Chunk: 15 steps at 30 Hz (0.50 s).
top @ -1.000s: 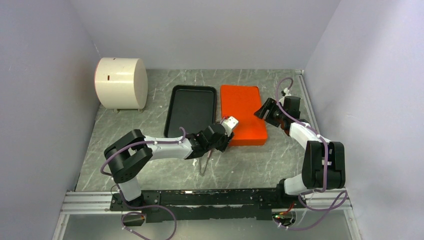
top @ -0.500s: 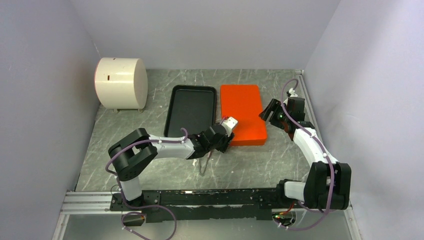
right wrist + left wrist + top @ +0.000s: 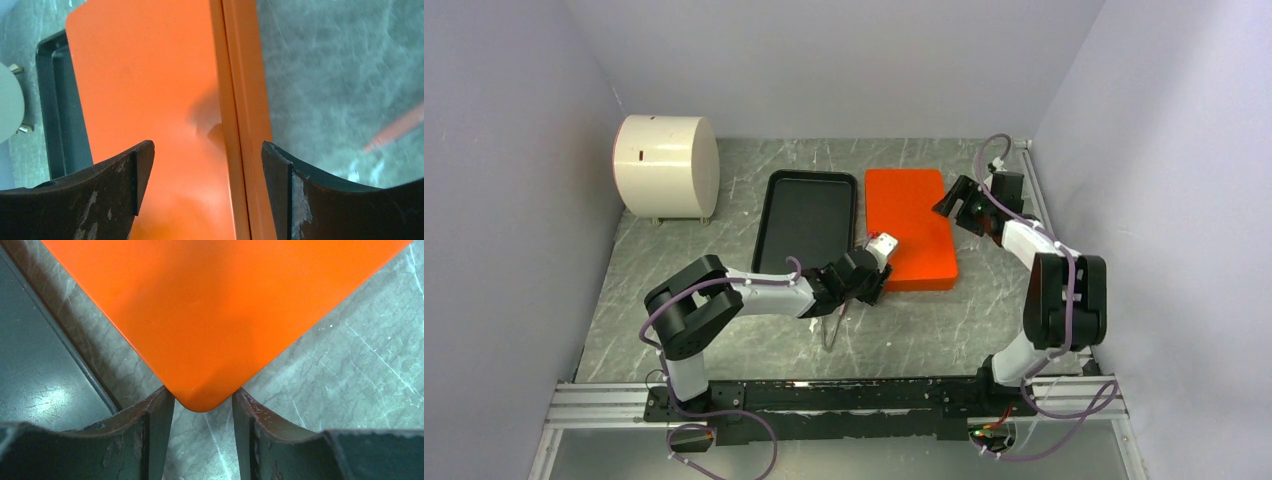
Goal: Pack the cookies
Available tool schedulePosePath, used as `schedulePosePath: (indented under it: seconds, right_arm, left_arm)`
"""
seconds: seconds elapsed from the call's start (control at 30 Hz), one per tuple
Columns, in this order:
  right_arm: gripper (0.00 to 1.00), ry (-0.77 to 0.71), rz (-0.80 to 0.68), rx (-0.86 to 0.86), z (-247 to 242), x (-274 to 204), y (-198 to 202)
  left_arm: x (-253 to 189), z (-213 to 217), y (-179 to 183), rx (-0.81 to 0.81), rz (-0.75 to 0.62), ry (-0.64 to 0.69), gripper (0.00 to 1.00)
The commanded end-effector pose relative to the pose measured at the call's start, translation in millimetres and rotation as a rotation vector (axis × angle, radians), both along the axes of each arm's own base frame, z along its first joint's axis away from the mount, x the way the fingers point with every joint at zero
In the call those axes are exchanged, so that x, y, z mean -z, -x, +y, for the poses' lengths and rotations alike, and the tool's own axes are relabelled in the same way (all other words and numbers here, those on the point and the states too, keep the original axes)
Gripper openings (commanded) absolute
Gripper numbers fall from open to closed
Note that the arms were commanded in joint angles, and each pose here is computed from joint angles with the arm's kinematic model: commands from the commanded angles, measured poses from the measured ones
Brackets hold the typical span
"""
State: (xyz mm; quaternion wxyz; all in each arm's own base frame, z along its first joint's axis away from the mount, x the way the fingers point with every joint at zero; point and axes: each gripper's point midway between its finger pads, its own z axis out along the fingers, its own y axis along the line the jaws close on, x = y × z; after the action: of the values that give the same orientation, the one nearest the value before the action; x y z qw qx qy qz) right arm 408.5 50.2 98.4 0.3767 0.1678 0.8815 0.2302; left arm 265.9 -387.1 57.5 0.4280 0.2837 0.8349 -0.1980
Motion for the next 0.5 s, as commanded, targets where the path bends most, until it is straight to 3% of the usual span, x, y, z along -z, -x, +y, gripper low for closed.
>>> schedulePosePath:
  seconds: [0.0,0.17,0.47]
  right_arm:
    - [0.83,-0.071,-0.119,-0.075,13,-19,-38]
    - [0.80,-0.207,-0.074,-0.216,47,0,-31]
    - [0.73,-0.340,-0.021,-0.373,101,14,36]
  left_arm:
    - [-28,-17,-18,-0.024,-0.039,0.102,0.51]
    - [-26,-21,-23,-0.012,-0.033,0.095,0.51]
    - [-23,-13,-15,0.013,-0.017,0.056,0.51]
